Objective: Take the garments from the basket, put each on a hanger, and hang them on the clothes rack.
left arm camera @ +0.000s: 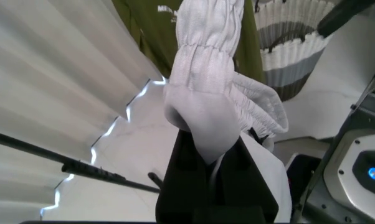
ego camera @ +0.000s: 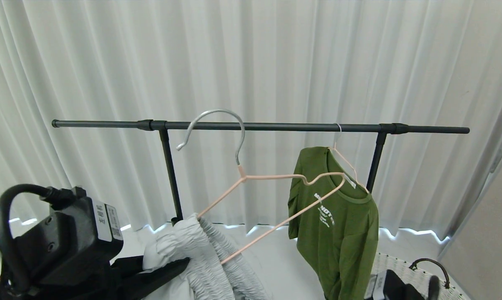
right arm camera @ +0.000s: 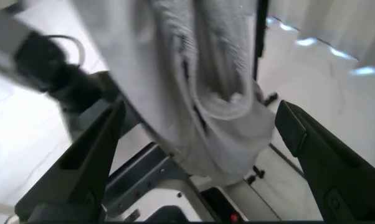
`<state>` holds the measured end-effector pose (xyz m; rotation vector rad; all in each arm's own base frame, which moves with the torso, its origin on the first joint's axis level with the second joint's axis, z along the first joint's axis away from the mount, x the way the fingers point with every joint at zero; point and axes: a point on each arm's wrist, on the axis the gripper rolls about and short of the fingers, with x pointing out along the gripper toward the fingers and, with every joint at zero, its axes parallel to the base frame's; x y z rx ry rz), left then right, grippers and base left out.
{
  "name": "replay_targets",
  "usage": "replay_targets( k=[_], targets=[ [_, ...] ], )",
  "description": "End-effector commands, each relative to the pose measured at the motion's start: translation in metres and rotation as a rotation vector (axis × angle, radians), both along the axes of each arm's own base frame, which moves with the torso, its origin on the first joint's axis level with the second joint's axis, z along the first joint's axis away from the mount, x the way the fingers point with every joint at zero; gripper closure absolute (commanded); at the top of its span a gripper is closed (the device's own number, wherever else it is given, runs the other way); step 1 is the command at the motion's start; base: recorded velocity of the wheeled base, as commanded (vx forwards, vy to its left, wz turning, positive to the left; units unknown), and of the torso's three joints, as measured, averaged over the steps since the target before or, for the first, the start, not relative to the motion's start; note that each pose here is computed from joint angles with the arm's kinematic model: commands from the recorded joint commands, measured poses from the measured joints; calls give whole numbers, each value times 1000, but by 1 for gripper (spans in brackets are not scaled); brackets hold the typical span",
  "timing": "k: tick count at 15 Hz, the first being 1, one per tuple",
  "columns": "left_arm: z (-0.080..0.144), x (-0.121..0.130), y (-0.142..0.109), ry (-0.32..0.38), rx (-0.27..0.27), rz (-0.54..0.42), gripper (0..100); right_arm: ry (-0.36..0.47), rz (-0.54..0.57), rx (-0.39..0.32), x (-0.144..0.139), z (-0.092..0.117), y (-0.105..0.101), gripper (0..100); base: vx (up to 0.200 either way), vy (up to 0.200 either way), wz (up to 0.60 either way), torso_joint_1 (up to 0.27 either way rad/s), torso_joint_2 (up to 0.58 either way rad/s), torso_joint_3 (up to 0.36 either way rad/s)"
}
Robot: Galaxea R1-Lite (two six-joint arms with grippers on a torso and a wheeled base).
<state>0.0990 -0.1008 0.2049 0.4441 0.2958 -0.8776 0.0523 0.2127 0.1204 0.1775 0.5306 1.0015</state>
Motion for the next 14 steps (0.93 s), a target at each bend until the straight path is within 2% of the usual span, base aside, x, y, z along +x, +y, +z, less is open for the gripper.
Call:
replay_targets(
  k=[1, 2, 5, 9, 14],
  targets=[
    [6, 0, 0, -16, -17, 3, 100, 48, -106, -72, 23, -21, 10, 0, 0, 0, 0, 0, 0, 0],
    [9, 1, 0, -22, -22, 3, 100, 64, -156, -82, 34, -26, 10, 0, 0, 0, 0, 0, 0, 0],
    [12, 2, -2, -26, -30, 0, 100, 77, -193, -80, 43, -29, 17, 0, 0, 0, 0, 0, 0, 0],
    [16, 3, -3, -56, -58, 0, 100, 57, -247, -76, 53, -33, 43, 0, 0, 0, 0, 0, 0, 0],
    [16, 3, -2, -57, -59, 1, 100, 52, -274, -102, 54, -39, 41, 0, 0, 0, 0, 0, 0, 0]
  ],
)
